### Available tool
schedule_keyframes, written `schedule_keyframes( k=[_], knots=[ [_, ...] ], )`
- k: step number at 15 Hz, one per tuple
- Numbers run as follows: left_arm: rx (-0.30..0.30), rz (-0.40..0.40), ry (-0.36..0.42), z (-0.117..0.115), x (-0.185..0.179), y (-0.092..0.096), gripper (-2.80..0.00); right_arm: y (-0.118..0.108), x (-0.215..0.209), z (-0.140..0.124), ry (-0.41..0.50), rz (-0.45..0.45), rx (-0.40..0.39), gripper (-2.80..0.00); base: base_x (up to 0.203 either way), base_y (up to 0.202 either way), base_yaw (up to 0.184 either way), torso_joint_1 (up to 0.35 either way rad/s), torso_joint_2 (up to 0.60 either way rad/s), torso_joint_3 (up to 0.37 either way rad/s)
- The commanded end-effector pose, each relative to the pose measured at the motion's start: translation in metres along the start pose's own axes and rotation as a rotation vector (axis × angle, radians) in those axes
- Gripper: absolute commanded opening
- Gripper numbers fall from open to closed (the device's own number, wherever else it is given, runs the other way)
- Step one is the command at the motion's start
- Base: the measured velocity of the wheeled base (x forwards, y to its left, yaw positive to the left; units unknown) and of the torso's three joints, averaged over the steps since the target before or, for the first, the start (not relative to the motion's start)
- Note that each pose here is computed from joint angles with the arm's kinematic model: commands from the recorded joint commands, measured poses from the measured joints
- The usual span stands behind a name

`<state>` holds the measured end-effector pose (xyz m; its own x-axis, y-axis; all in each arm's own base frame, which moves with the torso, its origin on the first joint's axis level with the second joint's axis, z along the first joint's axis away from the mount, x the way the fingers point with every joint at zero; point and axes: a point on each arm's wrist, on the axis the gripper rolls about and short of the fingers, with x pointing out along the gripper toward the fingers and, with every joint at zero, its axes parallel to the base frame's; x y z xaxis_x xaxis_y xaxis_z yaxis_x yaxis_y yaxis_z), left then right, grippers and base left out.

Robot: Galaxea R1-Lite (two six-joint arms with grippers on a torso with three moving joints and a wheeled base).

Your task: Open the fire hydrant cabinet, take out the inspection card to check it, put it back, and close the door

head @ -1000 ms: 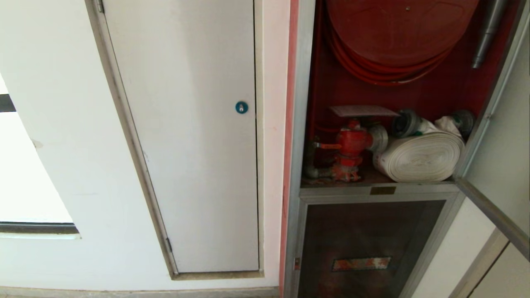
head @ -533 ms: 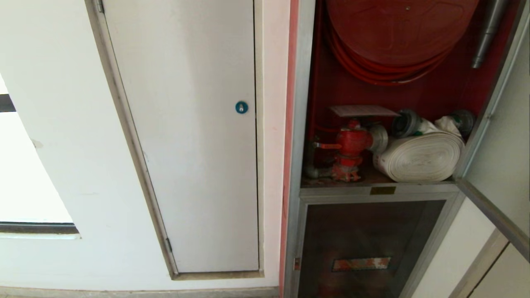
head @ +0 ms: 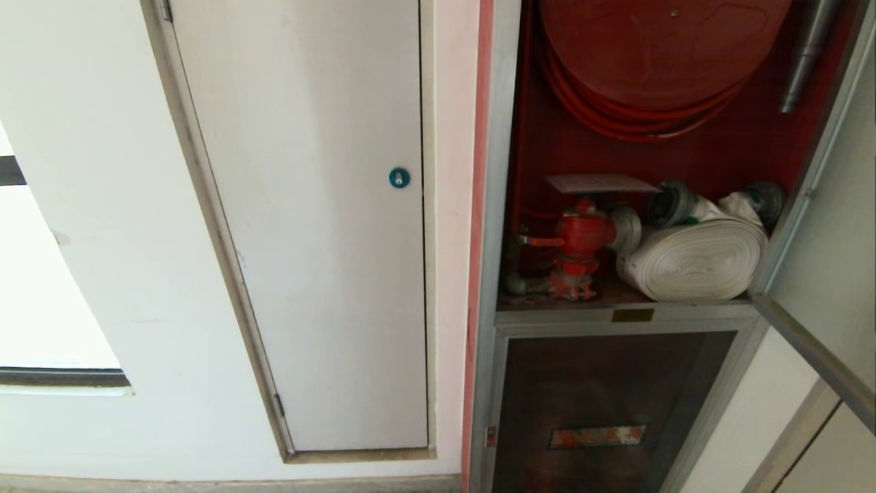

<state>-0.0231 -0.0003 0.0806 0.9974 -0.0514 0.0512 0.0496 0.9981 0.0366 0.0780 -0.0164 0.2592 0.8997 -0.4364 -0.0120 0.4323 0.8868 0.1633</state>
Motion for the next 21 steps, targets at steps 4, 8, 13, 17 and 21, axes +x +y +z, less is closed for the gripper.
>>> schedule_keyframes(
  k=[4,8,13,17,21],
  knots=[
    [0.000,0.000,0.021,-0.006,0.001,0.000,-2.80,-0.027,-0.082,-0.021,0.038,0.301,-0.001,-2.80,0.000,0.000,0.000,0.000,0.00,0.000],
    [0.000,-0.001,0.021,-0.006,0.001,0.000,-2.80,-0.044,-0.116,-0.053,0.185,0.488,-0.051,-2.80,0.000,0.000,0.000,0.000,0.00,0.000],
    [0.000,0.000,0.021,-0.006,0.001,0.000,-2.80,-0.057,-0.123,-0.105,0.147,0.537,-0.095,-2.80,0.000,0.000,0.000,0.000,0.00,0.000],
    [0.000,-0.001,0.021,-0.006,0.001,0.000,-2.80,-0.058,-0.105,-0.154,-0.011,0.510,-0.199,-2.80,0.000,0.000,0.000,0.000,0.00,0.000],
    [0.000,0.000,0.022,-0.006,0.001,0.000,-2.80,-0.058,-0.096,-0.173,-0.037,0.476,-0.230,-2.80,0.000,0.000,0.000,0.000,0.00,0.000]
  ],
)
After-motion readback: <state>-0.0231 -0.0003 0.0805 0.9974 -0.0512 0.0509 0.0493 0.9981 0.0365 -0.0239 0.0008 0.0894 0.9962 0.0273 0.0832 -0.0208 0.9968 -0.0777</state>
